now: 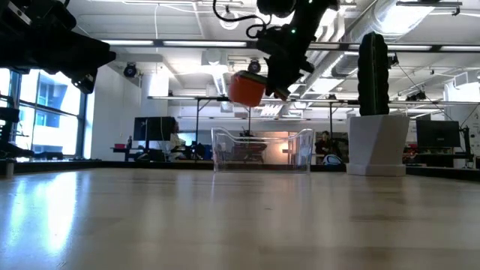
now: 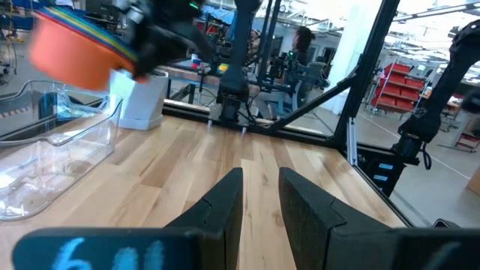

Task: Nest measuring cups in basket
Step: Put the nested measuring cups into the transparent bin

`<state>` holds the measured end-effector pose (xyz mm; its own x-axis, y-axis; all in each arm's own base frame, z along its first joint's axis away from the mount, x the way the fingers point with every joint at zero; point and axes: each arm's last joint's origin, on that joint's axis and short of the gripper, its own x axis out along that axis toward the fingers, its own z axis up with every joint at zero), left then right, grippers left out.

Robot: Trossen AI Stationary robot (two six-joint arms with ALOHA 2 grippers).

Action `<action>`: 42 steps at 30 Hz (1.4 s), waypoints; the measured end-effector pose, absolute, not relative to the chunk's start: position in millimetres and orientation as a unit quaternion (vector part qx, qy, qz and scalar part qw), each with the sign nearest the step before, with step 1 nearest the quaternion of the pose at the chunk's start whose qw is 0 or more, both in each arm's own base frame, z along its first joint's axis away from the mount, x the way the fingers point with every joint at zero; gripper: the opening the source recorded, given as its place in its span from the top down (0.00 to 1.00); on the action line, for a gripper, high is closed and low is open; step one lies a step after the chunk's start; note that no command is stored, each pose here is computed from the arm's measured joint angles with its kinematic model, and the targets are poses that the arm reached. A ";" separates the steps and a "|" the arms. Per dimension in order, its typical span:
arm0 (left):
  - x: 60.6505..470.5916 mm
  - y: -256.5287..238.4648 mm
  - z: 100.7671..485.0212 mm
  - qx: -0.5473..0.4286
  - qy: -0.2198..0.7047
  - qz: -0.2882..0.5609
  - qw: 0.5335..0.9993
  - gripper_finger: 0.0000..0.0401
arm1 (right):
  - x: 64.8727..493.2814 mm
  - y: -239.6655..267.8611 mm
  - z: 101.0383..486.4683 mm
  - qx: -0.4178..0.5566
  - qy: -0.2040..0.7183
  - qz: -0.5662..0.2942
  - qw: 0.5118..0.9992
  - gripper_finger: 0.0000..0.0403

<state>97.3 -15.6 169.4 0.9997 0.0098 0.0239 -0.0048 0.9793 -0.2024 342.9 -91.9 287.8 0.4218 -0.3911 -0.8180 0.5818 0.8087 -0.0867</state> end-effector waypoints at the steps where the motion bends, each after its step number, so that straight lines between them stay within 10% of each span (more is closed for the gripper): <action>1: 97.3 -15.6 169.5 -0.102 -0.012 0.004 0.995 0.80 | 343.8 -102.6 291.2 0.099 0.450 -0.295 0.837 0.69; 14: 97.3 -15.6 169.4 -0.102 -0.012 0.004 0.995 0.80 | 358.4 -215.4 254.1 0.099 0.547 -0.216 0.803 0.69; 42: 97.3 -15.6 169.5 -0.102 -0.013 0.004 0.995 0.80 | 369.5 -228.3 192.9 0.131 0.611 -0.213 0.751 0.60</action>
<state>97.3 -15.6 169.5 0.9997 0.0096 0.0243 -0.0045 0.9793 -0.2025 369.5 -228.3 192.9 0.1637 -0.1600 -0.9735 0.4806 0.8747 -0.0630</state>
